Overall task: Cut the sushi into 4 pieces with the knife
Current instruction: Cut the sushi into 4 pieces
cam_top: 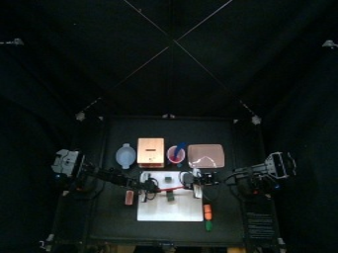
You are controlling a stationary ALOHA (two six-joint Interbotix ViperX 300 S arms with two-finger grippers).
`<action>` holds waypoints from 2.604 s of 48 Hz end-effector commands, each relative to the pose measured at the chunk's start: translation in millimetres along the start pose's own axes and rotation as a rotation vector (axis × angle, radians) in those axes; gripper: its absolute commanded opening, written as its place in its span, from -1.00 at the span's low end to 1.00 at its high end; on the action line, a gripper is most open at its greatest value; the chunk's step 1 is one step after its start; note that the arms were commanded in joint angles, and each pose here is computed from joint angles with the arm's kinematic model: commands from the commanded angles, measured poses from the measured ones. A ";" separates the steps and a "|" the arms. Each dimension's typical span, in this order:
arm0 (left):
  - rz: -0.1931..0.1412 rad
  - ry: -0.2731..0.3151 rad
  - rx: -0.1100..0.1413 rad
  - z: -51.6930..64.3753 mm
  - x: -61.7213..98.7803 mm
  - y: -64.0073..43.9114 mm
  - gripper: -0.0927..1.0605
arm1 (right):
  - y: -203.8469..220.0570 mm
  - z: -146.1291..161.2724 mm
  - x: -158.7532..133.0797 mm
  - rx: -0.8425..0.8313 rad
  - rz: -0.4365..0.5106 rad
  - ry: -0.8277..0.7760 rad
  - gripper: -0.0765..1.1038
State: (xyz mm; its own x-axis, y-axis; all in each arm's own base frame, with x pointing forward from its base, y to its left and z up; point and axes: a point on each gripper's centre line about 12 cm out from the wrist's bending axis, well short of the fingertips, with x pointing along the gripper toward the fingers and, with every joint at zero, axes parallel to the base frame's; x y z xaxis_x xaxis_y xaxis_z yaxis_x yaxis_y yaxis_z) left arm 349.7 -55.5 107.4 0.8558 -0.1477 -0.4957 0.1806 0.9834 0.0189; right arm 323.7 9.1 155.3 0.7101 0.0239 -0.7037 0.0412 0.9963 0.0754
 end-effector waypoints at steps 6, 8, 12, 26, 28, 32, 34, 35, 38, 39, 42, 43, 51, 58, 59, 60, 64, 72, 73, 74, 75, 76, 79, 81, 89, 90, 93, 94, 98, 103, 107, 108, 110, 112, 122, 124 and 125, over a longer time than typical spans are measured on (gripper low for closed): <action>-0.037 -0.050 0.024 16.0 5.2 -15.3 -0.33 | -0.6 4.6 2.8 0.021 -0.001 -0.017 -0.71; -0.038 -0.051 0.023 16.6 5.4 -15.8 -0.33 | -0.1 4.1 3.5 0.021 0.000 -0.015 -0.71; -0.039 -0.050 0.021 16.1 5.6 -16.6 -0.33 | -0.3 2.9 5.8 0.021 -0.001 -0.009 -0.71; -0.044 -0.038 0.020 12.6 9.5 -19.8 -0.33 | 1.8 -2.3 12.6 0.022 0.002 0.017 -0.71; -0.048 -0.033 0.023 11.1 10.7 -21.1 -0.33 | 2.6 -3.8 13.8 0.023 0.004 0.022 -0.71; -0.048 -0.013 0.021 4.9 13.7 -21.6 -0.33 | 4.5 -5.5 16.0 0.026 0.008 0.030 -0.71; -0.048 -0.007 0.019 2.9 15.2 -22.0 -0.33 | 4.9 -6.4 17.5 0.027 0.008 0.032 -0.71; -0.047 -0.006 0.018 2.2 16.1 -22.0 -0.33 | 5.3 -7.0 18.2 0.025 0.009 0.033 -0.71; -0.044 0.011 0.014 -3.3 19.7 -21.8 -0.33 | 5.5 -9.5 21.6 0.026 0.008 0.041 -0.71; -0.043 0.018 0.014 -5.4 20.7 -21.7 -0.33 | 5.4 -9.8 22.3 0.024 0.008 0.041 -0.71; -0.039 0.039 0.015 -12.2 24.6 -20.6 -0.33 | 3.9 -13.4 27.1 0.027 0.004 0.053 -0.71; -0.037 0.045 0.012 -14.7 25.8 -19.5 -0.33 | 3.3 -14.0 28.6 0.028 0.002 0.056 -0.71; -0.032 0.096 0.011 -32.1 36.9 -17.6 -0.33 | 0.4 -22.1 40.4 0.031 -0.007 0.095 -0.71; -0.003 0.093 -0.001 -30.8 37.9 -3.7 -0.33 | -1.1 -21.0 40.9 0.026 -0.010 0.093 -0.71; 0.001 0.092 -0.002 -30.3 37.6 -1.6 -0.33 | -2.6 -20.2 40.9 0.030 -0.013 0.091 -0.71; 0.004 0.090 -0.003 -29.8 36.9 0.5 -0.33 | -4.1 -19.7 40.6 0.032 -0.016 0.089 -0.71; 0.017 0.085 -0.002 -28.0 35.0 8.8 -0.33 | -10.2 -18.0 39.4 0.042 -0.028 0.083 -0.71; 0.032 0.072 0.011 -23.9 31.1 21.3 -0.33 | -17.2 -15.5 37.5 0.050 -0.041 0.074 -0.71; 0.033 0.070 0.014 -23.0 30.6 22.7 -0.33 | -17.2 -15.2 37.1 0.050 -0.041 0.073 -0.71; 0.033 0.068 0.017 -22.5 30.3 23.6 -0.33 | -17.2 -14.8 36.7 0.050 -0.041 0.071 -0.71; 0.034 0.065 0.018 -21.5 29.8 24.6 -0.33 | -17.2 -15.4 36.7 0.050 -0.041 0.073 -0.71; 0.035 0.065 0.019 -21.6 29.3 25.5 -0.33 | -17.6 -14.4 36.4 0.051 -0.042 0.069 -0.71; 0.036 0.060 0.022 -19.6 28.3 26.9 -0.33 | -17.6 -13.9 35.3 0.051 -0.042 0.066 -0.71; 0.035 0.055 0.027 -18.0 27.7 26.8 -0.33 | -17.5 -13.1 34.6 0.051 -0.042 0.063 -0.71; 0.033 0.009 0.033 -2.0 19.3 24.8 -0.33 | -13.6 -2.2 22.5 0.044 -0.032 0.021 -0.71; 0.032 -0.005 0.036 2.7 17.2 24.3 -0.33 | -12.9 -0.1 20.3 0.043 -0.030 0.012 -0.71; 0.031 -0.041 0.040 14.8 10.2 22.9 -0.33 | -9.5 6.1 12.3 0.037 -0.021 -0.016 -0.71; 0.031 -0.055 0.042 19.0 7.6 22.3 -0.33 | -8.3 7.4 10.0 0.035 -0.018 -0.024 -0.71; 0.012 -0.095 0.053 31.5 -1.6 12.9 -0.33 | -1.6 11.7 2.0 0.028 -0.002 -0.048 -0.71; -0.012 -0.117 0.066 38.4 -6.3 2.4 -0.33 | 5.9 14.8 -5.8 0.017 0.017 -0.071 -0.71; -0.032 -0.121 0.073 39.9 -6.0 -6.0 -0.33 | 11.5 14.4 -7.8 0.008 0.030 -0.074 -0.71; -0.038 -0.122 0.076 39.6 -5.7 -8.3 -0.33 | 13.0 14.2 -7.8 0.007 0.033 -0.073 -0.71; -0.048 -0.121 0.079 39.6 -5.3 -12.7 -0.33 | 14.9 13.3 -7.8 0.007 0.038 -0.071 -0.71; -0.059 -0.123 0.080 40.1 -4.6 -17.2 -0.33 | 17.5 13.0 -7.8 0.006 0.044 -0.070 -0.71; -0.068 -0.098 0.066 33.6 2.9 -23.9 -0.33 | 19.1 9.3 -5.7 0.011 0.047 -0.057 -0.71; -0.069 -0.094 0.063 32.0 4.9 -24.9 -0.33 | 19.0 8.3 -5.3 0.011 0.047 -0.054 -0.71; -0.071 -0.092 0.063 31.7 6.1 -26.0 -0.33 | 19.0 8.6 -4.9 0.011 0.047 -0.054 -0.71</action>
State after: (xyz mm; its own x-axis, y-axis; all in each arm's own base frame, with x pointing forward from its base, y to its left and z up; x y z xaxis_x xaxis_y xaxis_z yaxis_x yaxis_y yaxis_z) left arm 353.0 -72.9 117.0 0.8592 -0.2007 -0.4707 0.2475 0.9681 0.0389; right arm 322.8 30.0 155.0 0.7189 0.0712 -0.6915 0.0052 0.9942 0.1077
